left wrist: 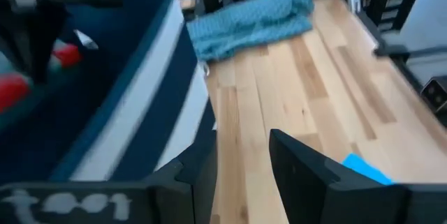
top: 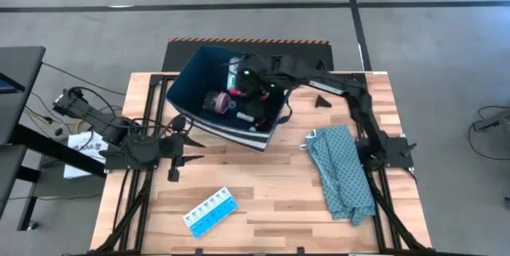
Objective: Pick & place medical supplies in basket/bin
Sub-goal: Put the first aid kit into the laundry organizer
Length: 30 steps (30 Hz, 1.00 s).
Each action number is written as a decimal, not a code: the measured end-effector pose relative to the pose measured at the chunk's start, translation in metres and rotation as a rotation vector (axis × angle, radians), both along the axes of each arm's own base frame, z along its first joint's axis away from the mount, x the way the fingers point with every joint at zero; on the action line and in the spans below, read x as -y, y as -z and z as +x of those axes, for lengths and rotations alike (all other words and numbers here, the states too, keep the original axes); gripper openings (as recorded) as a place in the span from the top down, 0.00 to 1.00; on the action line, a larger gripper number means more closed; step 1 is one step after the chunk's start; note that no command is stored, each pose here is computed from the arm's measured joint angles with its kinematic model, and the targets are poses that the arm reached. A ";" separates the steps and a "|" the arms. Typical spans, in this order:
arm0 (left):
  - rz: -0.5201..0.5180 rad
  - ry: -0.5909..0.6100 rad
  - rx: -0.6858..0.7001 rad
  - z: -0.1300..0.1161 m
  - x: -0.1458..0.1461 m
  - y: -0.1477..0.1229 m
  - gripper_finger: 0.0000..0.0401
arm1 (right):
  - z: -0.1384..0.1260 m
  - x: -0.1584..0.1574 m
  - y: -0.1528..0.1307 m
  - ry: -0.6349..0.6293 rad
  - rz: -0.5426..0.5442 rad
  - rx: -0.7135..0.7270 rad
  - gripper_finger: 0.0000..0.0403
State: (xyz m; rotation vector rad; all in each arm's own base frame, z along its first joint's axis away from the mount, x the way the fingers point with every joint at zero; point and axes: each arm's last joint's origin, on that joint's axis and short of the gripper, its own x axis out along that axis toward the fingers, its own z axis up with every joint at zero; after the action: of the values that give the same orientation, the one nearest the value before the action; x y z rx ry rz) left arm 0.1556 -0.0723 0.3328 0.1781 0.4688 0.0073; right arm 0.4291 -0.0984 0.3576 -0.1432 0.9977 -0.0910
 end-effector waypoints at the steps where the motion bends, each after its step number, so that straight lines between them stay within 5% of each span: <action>1: 0.007 0.000 -0.015 0.000 0.000 0.001 0.70 | 0.005 0.004 0.011 -0.015 0.049 -0.019 0.98; 5: 0.008 -0.018 -0.066 0.000 0.000 0.007 0.70 | 0.029 0.005 0.062 -0.041 0.114 -0.137 0.99; 14: -0.022 -0.058 -0.101 -0.002 -0.002 0.011 0.70 | 0.039 -0.004 0.114 0.067 0.216 -0.335 0.99; 19: -0.023 -0.066 -0.089 -0.002 -0.002 0.010 0.70 | 0.039 -0.006 0.132 0.106 0.333 -0.422 0.98; 30: -0.028 -0.079 -0.078 -0.002 -0.002 0.009 0.70 | 0.048 -0.014 0.157 0.171 0.327 -0.465 0.87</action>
State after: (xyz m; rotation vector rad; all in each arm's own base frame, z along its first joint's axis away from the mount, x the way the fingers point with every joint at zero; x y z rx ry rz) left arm 0.1540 -0.0706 0.3236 0.1330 0.5528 0.0710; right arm 0.4771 -0.0843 0.2010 0.2324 1.4728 -0.0493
